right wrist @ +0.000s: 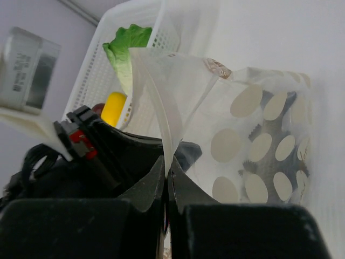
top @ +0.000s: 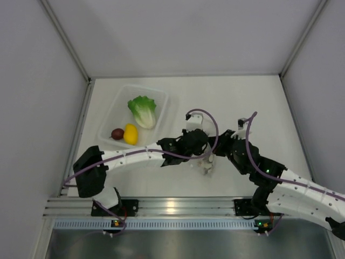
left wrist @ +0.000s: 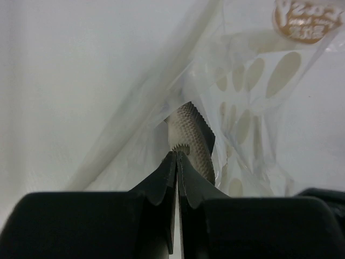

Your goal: Open the zip-top bag and remove the fake food

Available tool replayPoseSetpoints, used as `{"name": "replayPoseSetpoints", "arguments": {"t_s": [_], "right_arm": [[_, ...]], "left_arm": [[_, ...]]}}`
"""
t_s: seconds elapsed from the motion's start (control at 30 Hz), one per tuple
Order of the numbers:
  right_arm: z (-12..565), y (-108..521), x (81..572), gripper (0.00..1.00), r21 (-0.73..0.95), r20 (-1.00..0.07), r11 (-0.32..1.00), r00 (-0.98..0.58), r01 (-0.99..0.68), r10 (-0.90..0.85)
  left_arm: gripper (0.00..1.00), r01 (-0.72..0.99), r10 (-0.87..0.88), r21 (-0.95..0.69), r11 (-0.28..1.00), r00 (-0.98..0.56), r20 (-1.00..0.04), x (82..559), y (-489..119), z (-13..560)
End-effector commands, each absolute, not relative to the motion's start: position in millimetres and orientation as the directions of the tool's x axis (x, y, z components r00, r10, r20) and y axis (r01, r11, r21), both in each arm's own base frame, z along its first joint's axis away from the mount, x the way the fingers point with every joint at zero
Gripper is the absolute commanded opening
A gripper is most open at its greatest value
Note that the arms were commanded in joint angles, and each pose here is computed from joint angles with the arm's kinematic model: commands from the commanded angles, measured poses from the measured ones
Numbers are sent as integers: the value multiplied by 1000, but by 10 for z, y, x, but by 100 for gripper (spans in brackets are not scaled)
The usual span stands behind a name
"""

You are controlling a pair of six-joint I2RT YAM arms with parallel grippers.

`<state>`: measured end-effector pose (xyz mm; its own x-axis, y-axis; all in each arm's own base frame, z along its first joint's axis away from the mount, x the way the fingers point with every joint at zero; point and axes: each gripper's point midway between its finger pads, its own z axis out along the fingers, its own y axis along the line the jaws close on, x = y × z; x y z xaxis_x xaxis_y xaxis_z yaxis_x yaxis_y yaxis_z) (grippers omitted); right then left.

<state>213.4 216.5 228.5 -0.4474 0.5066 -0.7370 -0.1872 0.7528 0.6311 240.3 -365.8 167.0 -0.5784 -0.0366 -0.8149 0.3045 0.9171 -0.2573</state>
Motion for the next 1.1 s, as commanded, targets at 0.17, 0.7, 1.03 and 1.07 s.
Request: {"name": "replayPoseSetpoints", "arguments": {"t_s": [0.17,0.7,1.03,1.07], "right_arm": [[1962,1611,2103,0,512,-795,857,-414,-63,444],[1781,1158,1890,0,501,-797,865,-400,-20,452],[1793,1203,1907,0,504,-798,863,-401,-35,450],[1801,1211,1907,0,506,-798,862,-401,-38,450]], "left_arm": [[19,343,-31,-331,879,-653,-757,2475,-4286,1482],[49,459,204,-221,861,-709,-675,2224,-4609,742],[68,516,311,-208,831,-740,-596,2099,-4736,324],[70,514,316,-194,836,-738,-597,2112,-4716,300]]}}
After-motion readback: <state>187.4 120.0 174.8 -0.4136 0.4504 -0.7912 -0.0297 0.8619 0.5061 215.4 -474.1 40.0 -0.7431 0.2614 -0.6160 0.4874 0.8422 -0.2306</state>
